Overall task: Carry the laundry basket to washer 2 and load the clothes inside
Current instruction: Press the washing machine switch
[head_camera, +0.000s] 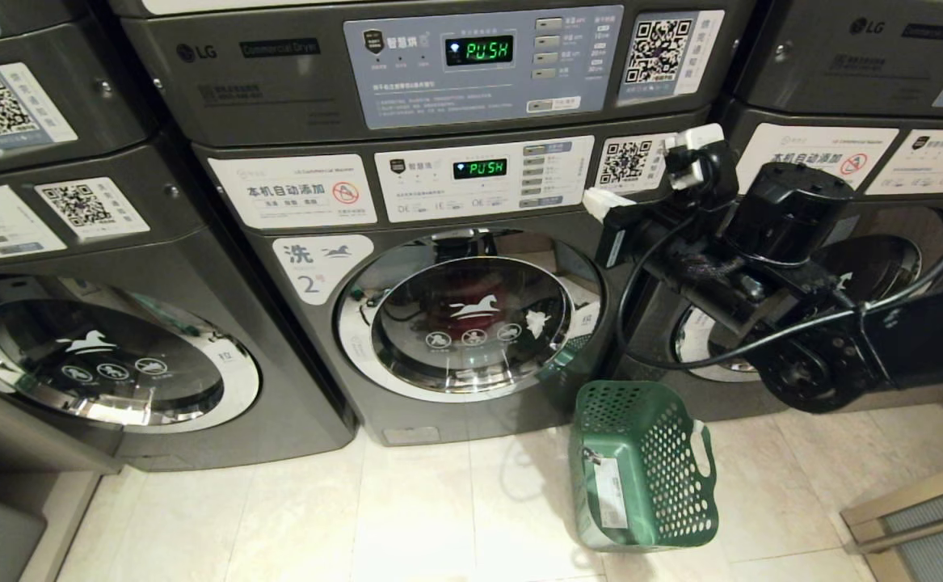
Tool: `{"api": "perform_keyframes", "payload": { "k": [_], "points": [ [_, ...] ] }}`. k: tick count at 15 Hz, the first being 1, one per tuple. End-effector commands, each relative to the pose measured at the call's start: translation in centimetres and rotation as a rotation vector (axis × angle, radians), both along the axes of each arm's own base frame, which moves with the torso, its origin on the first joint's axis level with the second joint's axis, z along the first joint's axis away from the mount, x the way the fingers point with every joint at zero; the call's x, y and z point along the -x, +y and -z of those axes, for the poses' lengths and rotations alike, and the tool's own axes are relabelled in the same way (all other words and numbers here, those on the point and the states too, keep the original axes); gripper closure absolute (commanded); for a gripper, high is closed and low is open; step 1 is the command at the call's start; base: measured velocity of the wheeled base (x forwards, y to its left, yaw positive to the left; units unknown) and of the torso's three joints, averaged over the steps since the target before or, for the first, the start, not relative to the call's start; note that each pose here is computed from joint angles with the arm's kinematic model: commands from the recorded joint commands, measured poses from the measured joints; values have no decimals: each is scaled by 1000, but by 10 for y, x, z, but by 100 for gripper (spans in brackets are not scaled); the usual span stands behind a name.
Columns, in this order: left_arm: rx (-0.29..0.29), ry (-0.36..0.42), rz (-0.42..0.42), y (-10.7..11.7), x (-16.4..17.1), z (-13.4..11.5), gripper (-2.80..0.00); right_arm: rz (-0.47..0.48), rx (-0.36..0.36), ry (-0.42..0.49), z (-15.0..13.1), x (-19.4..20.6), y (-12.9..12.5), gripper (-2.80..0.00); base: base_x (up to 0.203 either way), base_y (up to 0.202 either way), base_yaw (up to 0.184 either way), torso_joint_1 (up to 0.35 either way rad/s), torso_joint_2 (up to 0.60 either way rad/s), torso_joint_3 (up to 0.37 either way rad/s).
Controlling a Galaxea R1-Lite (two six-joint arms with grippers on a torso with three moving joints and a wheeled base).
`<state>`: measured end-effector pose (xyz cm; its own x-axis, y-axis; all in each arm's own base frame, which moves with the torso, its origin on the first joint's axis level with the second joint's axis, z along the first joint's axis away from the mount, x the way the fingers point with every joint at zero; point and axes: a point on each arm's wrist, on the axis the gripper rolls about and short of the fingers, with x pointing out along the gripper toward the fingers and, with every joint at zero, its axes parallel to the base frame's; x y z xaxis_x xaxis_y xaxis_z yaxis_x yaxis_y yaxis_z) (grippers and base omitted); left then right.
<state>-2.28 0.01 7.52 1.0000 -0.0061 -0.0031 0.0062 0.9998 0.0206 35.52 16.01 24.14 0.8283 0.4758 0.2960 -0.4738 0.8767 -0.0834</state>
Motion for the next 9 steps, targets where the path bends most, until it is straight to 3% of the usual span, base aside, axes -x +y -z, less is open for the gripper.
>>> {"api": "perform_keyframes", "payload": {
  "k": [1, 4, 9],
  "points": [
    [1, 1, -1, 0, 0, 0, 0, 21, -2, 0, 16, -41, 14, 0, 0, 0, 0, 0, 0, 0],
    [1, 1, -2, 0, 0, 0, 0, 59, 6, 11, 28, -70, 26, 0, 0, 0, 0, 0, 0, 0],
    [1, 1, 0, 0, 0, 0, 0, 66, 3, -13, 22, -84, 32, 0, 0, 0, 0, 0, 0, 0]
  ]
}}
